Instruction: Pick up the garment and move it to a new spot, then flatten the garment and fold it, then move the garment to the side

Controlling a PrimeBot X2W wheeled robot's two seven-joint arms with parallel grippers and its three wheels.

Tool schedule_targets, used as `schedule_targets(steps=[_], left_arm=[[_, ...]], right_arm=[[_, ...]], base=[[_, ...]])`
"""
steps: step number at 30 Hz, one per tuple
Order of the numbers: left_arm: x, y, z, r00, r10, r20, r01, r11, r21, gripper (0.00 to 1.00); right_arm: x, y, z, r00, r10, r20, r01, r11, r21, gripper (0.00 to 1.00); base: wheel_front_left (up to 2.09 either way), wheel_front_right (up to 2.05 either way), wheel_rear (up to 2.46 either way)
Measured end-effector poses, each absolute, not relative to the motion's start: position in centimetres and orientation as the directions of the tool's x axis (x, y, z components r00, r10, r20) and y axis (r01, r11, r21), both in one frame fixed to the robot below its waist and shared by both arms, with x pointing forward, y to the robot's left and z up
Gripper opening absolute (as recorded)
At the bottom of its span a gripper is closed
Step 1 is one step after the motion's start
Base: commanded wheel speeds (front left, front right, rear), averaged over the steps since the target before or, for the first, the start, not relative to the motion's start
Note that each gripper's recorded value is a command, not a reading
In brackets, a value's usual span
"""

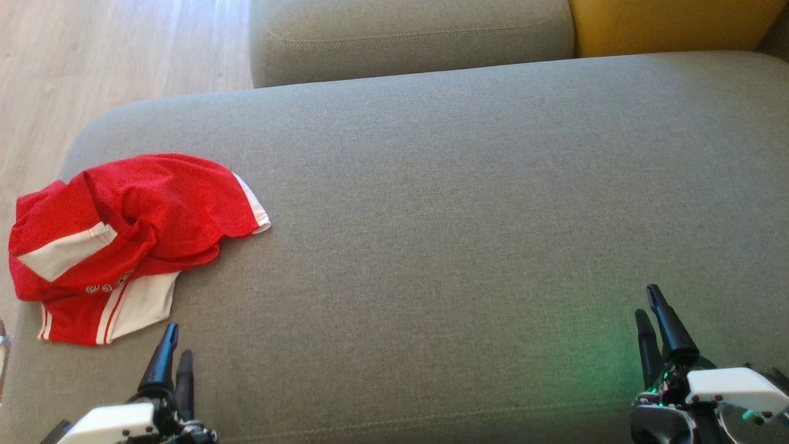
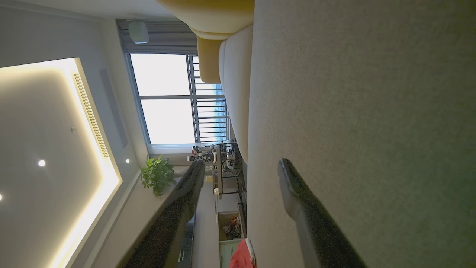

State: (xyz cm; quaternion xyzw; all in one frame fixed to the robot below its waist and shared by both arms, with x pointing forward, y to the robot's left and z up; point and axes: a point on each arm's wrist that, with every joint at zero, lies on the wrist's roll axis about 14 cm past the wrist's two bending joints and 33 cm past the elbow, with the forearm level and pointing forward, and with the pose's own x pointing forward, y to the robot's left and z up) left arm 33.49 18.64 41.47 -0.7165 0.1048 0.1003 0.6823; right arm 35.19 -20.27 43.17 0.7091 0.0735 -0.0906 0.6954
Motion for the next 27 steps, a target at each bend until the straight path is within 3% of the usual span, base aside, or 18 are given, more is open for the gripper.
schedule_targets(steps=[13, 27], left_arm=[[34.1, 19.3, 42.4, 0.966, 0.023, -0.258, -0.258, -0.006, -0.966, 1.0], [35.1, 21.5, 44.7, 0.976, 0.108, -0.189, -0.198, 0.079, -0.977, 1.0]], right_arm=[[35.8, -19.8, 44.0, 0.978, -0.028, -0.206, 0.206, 0.009, 0.978, 1.0], [36.6, -20.0, 45.6, 0.986, -0.043, -0.158, 0.163, 0.169, 0.972, 1.0]], base=[[0.0, 0.0, 0.0], [0.0, 0.0, 0.0]])
